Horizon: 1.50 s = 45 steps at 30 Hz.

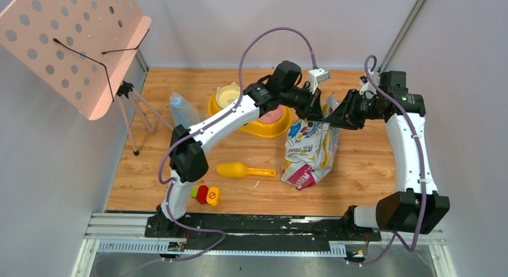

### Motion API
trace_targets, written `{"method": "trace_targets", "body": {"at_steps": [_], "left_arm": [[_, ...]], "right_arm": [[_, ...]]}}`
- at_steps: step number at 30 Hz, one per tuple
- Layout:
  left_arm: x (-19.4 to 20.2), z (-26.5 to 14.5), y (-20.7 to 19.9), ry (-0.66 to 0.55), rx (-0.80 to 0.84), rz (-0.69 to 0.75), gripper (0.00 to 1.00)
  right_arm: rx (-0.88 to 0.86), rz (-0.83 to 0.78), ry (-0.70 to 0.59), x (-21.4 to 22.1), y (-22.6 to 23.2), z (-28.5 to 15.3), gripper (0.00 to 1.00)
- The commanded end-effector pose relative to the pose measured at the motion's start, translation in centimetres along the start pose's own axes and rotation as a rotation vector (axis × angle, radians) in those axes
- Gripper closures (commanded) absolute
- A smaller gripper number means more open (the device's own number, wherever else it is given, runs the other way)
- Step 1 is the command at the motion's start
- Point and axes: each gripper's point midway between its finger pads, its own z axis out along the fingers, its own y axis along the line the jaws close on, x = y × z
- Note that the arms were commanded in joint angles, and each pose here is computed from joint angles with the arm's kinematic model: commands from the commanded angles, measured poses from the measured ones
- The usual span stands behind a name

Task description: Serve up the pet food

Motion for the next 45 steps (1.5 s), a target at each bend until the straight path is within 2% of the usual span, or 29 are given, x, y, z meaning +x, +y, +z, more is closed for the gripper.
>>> {"method": "trace_targets", "body": {"at_steps": [1, 8, 14, 20, 25, 36, 45], "left_arm": [[-1.0, 0.2, -2.1, -0.026, 0.069, 0.051, 1.00], [-1.0, 0.1, -2.1, -0.027, 0.067, 0.053, 1.00], [-1.2, 0.0, -2.2, -0.031, 0.064, 0.061, 1.00], [-1.8, -0.3, -2.2, -0.046, 0.038, 0.076, 1.00], [-2.6, -0.7, -1.6, -0.063, -0.031, 0.083, 1.00], [-2.7, -1.6, 0.3, -0.068, -0.186, 0.054, 1.00], [-3.9, -2.6, -0.7, -0.103, -0.201, 0.079, 1.00]], "right_arm": [[-0.023, -0.004, -0.090, -2.7, -0.1, 0.1, 0.70], [-0.055, 0.018, -0.088, -3.1, 0.0, 0.5, 0.69], [-0.005, 0.014, -0.088, -3.4, -0.9, 0.8, 0.70], [0.217, -0.162, -0.111, -2.6, -2.0, 0.3, 0.71], [0.334, -0.193, -0.129, -2.4, -3.6, -0.8, 0.75], [0.325, -0.202, -0.133, -2.1, -3.3, -1.1, 0.80], [0.366, -0.223, -0.150, -2.7, -3.7, -1.8, 0.87]]}}
